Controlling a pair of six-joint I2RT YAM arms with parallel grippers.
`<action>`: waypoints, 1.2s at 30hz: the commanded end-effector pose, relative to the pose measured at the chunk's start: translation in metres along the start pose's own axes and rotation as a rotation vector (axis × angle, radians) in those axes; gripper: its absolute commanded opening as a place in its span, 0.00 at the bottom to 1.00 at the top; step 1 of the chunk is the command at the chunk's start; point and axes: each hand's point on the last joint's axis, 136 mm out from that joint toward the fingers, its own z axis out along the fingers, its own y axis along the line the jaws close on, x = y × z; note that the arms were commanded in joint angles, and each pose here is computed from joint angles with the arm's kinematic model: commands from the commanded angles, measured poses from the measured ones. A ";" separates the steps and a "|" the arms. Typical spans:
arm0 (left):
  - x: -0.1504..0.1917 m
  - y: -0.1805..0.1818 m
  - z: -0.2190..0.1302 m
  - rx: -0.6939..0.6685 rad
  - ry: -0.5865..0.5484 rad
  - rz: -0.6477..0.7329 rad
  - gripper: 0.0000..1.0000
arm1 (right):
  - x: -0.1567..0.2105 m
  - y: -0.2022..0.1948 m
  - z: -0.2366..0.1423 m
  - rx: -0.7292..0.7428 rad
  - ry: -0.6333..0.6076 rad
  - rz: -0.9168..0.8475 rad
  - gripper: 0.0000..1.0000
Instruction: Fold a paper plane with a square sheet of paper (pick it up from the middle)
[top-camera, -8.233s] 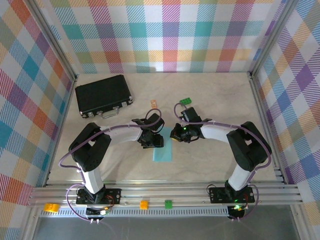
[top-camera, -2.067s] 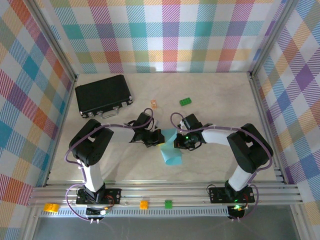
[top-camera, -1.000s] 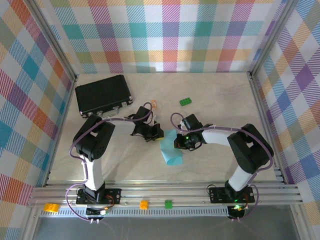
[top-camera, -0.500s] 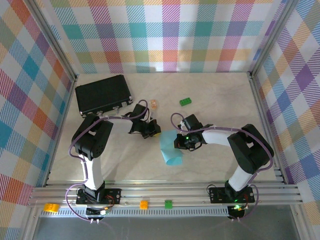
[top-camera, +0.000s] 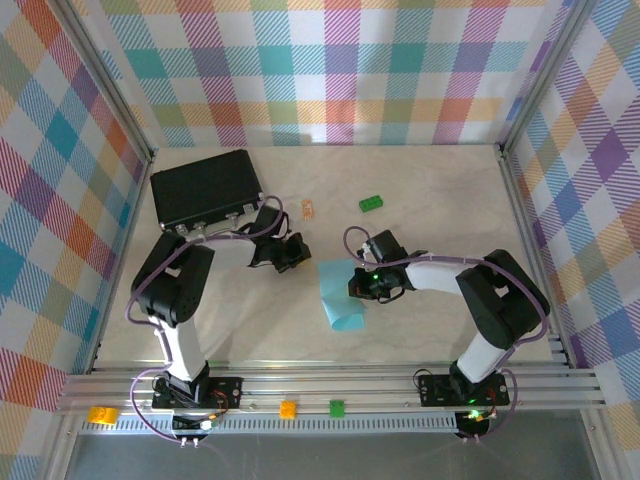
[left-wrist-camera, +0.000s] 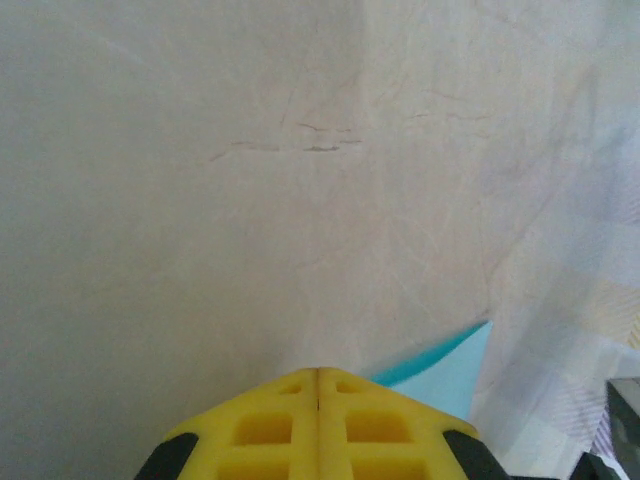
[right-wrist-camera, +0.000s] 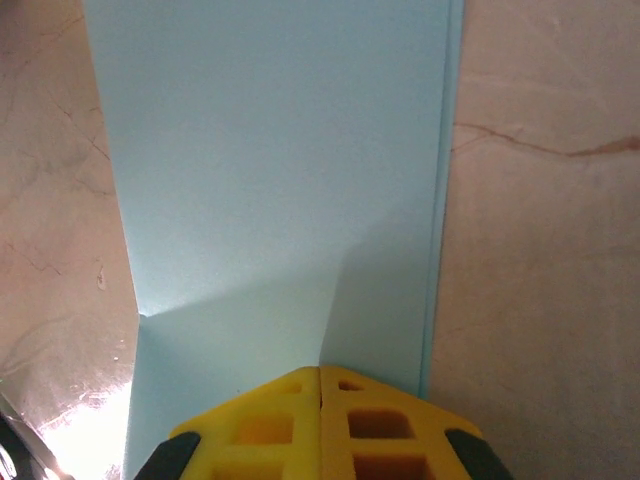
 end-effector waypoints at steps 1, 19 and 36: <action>-0.004 -0.022 -0.031 0.043 -0.061 0.025 0.03 | 0.047 -0.053 0.007 0.185 0.130 0.133 0.00; 0.139 -0.047 0.001 0.192 0.295 0.150 0.01 | 0.048 -0.056 0.004 0.203 0.118 0.142 0.00; 0.174 0.037 0.007 0.001 0.336 0.180 0.03 | 0.051 -0.061 0.002 0.227 0.126 0.135 0.00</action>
